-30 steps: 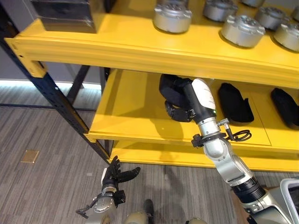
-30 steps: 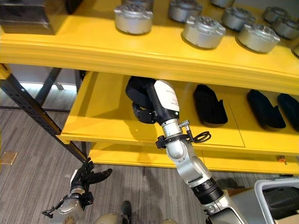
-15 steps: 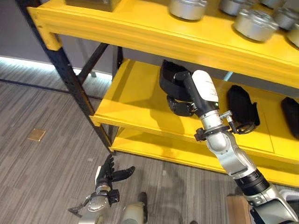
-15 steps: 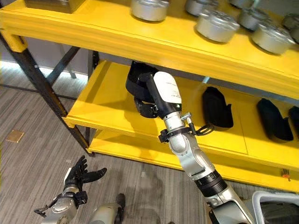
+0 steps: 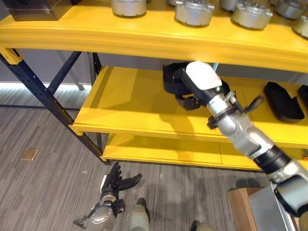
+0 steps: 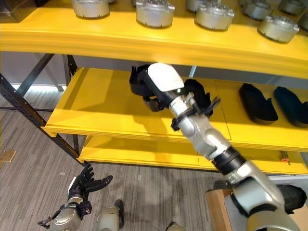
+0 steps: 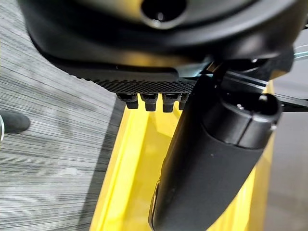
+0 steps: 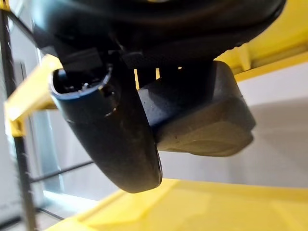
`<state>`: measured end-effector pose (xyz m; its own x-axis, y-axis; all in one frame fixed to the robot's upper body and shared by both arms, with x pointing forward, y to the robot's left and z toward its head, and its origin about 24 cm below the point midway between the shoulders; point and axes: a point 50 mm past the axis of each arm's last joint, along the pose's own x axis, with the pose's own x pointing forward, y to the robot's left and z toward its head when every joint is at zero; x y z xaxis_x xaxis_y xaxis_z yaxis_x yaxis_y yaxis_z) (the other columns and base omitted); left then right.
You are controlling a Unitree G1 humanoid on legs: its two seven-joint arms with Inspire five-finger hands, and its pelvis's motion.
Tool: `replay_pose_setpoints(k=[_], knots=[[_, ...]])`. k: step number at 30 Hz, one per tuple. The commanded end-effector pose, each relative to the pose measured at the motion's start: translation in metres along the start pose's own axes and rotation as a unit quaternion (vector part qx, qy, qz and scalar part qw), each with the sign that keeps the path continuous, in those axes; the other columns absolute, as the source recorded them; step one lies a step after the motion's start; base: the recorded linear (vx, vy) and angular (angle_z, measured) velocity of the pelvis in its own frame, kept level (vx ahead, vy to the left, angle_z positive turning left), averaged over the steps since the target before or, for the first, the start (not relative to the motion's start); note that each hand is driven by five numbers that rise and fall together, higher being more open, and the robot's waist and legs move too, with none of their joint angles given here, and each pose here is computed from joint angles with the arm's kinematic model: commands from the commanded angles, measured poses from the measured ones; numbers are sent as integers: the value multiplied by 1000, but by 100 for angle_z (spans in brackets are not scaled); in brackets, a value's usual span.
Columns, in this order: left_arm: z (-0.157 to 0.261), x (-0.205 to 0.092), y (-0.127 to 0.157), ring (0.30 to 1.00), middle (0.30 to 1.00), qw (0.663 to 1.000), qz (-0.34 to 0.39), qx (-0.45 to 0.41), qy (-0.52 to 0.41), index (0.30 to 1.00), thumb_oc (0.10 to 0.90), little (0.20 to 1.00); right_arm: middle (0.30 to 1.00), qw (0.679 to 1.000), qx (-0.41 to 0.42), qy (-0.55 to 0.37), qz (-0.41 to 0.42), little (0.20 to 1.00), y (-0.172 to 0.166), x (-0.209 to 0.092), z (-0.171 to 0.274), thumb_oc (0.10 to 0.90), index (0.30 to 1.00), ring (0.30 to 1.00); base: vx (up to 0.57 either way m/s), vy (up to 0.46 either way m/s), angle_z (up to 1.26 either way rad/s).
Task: Move parts from the plastic box to the shelf.
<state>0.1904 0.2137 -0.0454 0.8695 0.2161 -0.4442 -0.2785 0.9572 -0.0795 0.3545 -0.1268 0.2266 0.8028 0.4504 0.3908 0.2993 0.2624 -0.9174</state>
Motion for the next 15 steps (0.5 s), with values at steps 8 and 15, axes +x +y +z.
replay_pose_setpoints(k=[8, 15], knots=[[40, 4, -8, 1000, 1000, 993, -56, 29, -97, 1000, 900, 1000, 300, 967, -56, -75, -235, 300, -145, 50, 35, 400, 300, 300, -51, 2, -6], [42, 6, -8, 1000, 1000, 992, -62, 38, -100, 1000, 900, 1000, 300, 973, -83, -38, -214, 300, -148, 58, 20, 400, 300, 300, -8, 15, 7]])
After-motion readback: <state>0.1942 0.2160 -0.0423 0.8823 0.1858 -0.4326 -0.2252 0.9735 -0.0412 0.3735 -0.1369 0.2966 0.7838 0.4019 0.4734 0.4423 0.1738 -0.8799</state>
